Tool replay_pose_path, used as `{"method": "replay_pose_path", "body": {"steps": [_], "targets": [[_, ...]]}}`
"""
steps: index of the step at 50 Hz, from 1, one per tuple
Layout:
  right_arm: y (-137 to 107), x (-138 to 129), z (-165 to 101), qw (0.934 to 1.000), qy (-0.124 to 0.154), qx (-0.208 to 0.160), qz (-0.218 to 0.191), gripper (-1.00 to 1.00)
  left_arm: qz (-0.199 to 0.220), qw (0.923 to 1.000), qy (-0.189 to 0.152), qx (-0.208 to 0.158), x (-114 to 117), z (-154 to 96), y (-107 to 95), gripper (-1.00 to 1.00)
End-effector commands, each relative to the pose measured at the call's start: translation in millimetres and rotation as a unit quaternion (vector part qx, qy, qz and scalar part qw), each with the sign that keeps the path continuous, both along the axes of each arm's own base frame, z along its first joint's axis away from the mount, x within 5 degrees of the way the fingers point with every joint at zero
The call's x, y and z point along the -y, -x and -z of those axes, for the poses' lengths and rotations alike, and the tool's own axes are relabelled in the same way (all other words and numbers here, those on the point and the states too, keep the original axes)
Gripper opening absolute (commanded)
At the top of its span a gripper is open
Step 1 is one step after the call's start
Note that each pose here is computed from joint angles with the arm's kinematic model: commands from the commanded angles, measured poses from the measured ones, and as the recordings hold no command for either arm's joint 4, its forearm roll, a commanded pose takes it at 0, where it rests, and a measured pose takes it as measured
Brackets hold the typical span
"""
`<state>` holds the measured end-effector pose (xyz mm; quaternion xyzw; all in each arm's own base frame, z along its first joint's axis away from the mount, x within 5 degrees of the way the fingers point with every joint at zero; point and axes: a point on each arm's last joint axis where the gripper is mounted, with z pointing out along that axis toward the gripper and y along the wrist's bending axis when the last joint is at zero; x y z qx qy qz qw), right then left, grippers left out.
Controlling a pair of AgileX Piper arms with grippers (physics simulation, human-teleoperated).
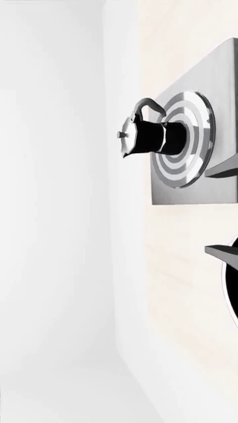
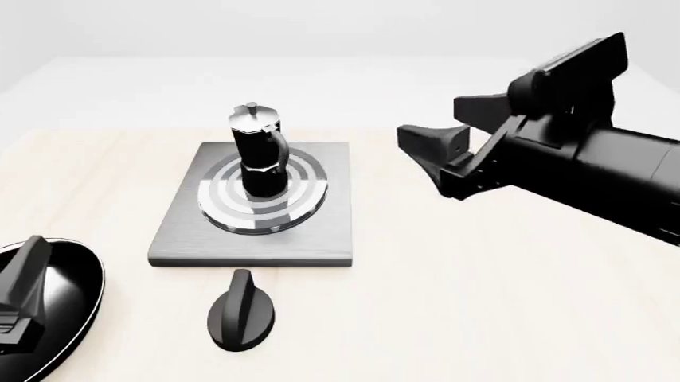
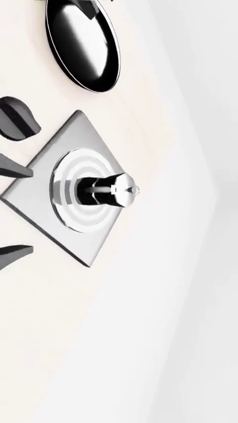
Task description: Turn on the stove and put the moka pot on it.
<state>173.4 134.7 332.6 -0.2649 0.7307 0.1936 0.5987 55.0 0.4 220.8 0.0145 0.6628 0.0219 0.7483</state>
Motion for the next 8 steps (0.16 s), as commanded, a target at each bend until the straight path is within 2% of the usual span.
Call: {"method": "replay_pose_path", "body": {"steps": [1, 3, 5, 8], "targets": [[18.8, 23.6, 28.2, 0.9998, 0.008, 0.013, 0.016, 1.00, 0.000, 1.0000, -0.001, 0.003, 0.0, -1.9, 0.3, 1.00], [22.0, 29.1, 31.5, 0.9995, 0.006, 0.020, 0.022, 1.00, -0.001, 1.0000, -0.001, 0.003, -0.1, -1.5, 0.3, 1.00], [28.9, 37.4, 37.9, 0.9991, -0.017, 0.020, 0.034, 1.00, 0.001, 1.0000, -0.003, 0.003, 0.1, -2.6, 0.5, 1.00], [34.9, 39.2, 50.4, 0.9993, -0.009, 0.025, 0.027, 1.00, 0.005, 1.0000, -0.005, 0.003, 0.6, -1.8, 0.3, 1.00]]}}
